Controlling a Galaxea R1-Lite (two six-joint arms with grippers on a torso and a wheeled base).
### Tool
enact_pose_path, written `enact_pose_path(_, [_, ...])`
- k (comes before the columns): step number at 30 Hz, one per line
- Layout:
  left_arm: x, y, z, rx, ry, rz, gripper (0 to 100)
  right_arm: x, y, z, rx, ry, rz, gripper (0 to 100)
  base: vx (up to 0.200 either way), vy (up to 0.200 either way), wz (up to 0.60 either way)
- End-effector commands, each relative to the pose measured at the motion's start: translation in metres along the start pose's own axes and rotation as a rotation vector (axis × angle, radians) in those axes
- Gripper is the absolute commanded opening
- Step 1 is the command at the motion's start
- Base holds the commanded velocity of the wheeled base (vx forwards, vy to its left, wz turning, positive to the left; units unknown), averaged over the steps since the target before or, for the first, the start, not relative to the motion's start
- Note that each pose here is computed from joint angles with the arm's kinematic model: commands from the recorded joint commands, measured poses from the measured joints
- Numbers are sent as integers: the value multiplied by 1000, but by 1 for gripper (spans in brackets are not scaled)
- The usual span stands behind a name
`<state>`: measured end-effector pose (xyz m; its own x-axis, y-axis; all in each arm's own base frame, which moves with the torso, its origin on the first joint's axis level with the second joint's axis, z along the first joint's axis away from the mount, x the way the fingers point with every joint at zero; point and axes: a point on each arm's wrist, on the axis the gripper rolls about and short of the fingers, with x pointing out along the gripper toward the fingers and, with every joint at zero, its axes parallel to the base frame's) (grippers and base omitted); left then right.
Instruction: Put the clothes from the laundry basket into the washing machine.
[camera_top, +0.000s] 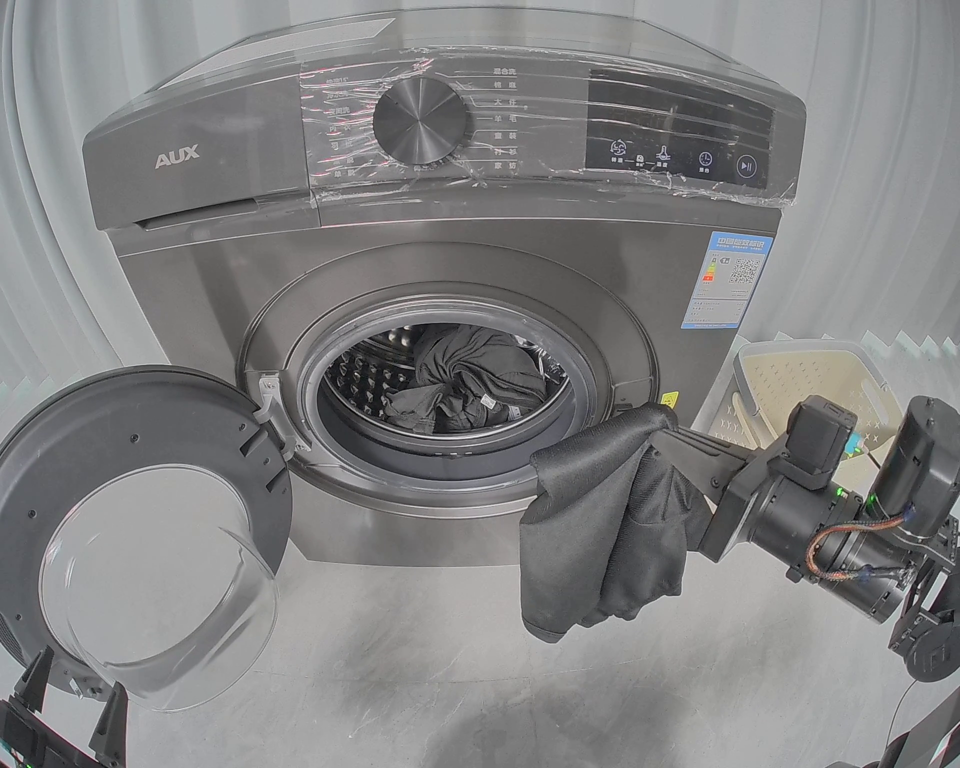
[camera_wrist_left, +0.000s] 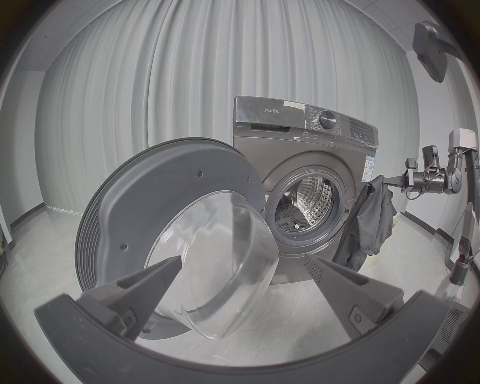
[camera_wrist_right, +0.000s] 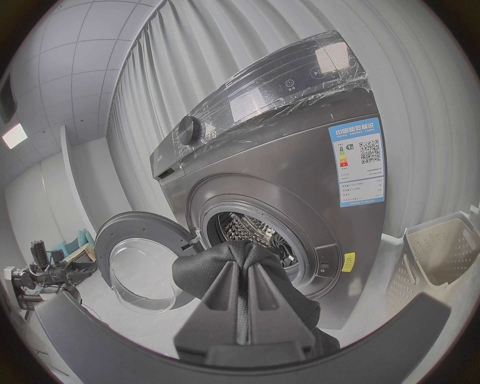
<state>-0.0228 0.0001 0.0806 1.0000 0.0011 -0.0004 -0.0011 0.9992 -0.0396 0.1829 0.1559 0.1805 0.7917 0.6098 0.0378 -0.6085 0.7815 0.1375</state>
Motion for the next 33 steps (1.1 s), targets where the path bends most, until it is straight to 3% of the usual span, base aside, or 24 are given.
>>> enact_pose_path(1, [0,0,-4,0,-2,0,100,3,-2,0,2,-3,-6,0,0,0,0])
enact_pose_path(9, [0,0,-4,7,-2,-1,100,3,-3,-6,13,37,13,0,0,0,0])
enact_pose_path(17, [0,0,-4,4,-2,-1,100,2,-1,-5,69,38,78,0,0,0,0])
enact_pose_path(23, [0,0,-4,9,-2,-1,100,0,1,-8,69,51,93,0,0,200,0])
enact_pose_path(30, [0,0,-5,15,-2,2,100,2,4,-8,68,50,110,0,0,0,0])
enact_pose_path(33, [0,0,-5,30,0,0,100,1,14,-9,58,55,150,0,0,0,0])
